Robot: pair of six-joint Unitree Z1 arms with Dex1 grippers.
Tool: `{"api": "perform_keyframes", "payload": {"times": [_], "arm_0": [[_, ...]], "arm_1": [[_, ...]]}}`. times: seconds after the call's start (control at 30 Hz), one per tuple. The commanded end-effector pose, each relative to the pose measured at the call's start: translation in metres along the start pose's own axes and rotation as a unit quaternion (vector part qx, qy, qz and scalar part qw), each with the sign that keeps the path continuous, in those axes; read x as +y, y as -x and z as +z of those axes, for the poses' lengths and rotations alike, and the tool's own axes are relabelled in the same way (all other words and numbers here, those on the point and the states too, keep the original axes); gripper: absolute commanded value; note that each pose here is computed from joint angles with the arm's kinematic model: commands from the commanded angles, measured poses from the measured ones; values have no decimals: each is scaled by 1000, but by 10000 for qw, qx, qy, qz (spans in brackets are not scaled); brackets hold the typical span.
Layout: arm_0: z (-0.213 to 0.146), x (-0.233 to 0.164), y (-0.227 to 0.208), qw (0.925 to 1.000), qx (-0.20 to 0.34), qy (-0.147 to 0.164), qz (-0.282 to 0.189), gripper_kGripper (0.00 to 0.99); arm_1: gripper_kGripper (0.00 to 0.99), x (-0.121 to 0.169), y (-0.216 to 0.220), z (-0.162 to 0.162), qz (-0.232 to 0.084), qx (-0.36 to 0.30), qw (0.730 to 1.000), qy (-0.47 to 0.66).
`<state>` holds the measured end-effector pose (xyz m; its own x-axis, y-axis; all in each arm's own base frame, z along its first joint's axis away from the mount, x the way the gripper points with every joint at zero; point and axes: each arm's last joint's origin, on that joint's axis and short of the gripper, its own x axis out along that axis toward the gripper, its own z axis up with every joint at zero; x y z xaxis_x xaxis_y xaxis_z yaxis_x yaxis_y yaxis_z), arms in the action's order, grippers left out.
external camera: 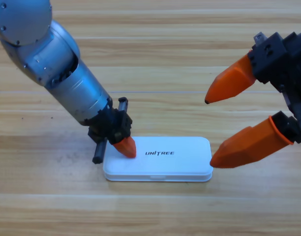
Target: Clean up eraser and pencils
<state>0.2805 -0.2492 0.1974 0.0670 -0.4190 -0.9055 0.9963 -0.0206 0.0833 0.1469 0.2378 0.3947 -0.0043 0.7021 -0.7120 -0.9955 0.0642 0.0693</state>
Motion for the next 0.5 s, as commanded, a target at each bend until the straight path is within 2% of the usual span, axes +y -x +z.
{"api": "perform_keyframes", "payload": {"times": [0.03,0.2,0.3,0.5], "arm_0": [[-11,-20,-32,9990,270,-28,-351,0],[-15,-23,-36,9989,289,-28,-374,0],[-12,-23,-25,9994,224,-56,-264,0],[14,-21,41,10000,-20,33,85,0]], "arm_1": [[989,0,-22,-3,238,215,9995,-33],[989,0,-23,-3,240,222,9995,-44],[989,-1,-23,-4,238,227,9994,-45],[989,0,-24,-4,245,235,9994,-42]]}}
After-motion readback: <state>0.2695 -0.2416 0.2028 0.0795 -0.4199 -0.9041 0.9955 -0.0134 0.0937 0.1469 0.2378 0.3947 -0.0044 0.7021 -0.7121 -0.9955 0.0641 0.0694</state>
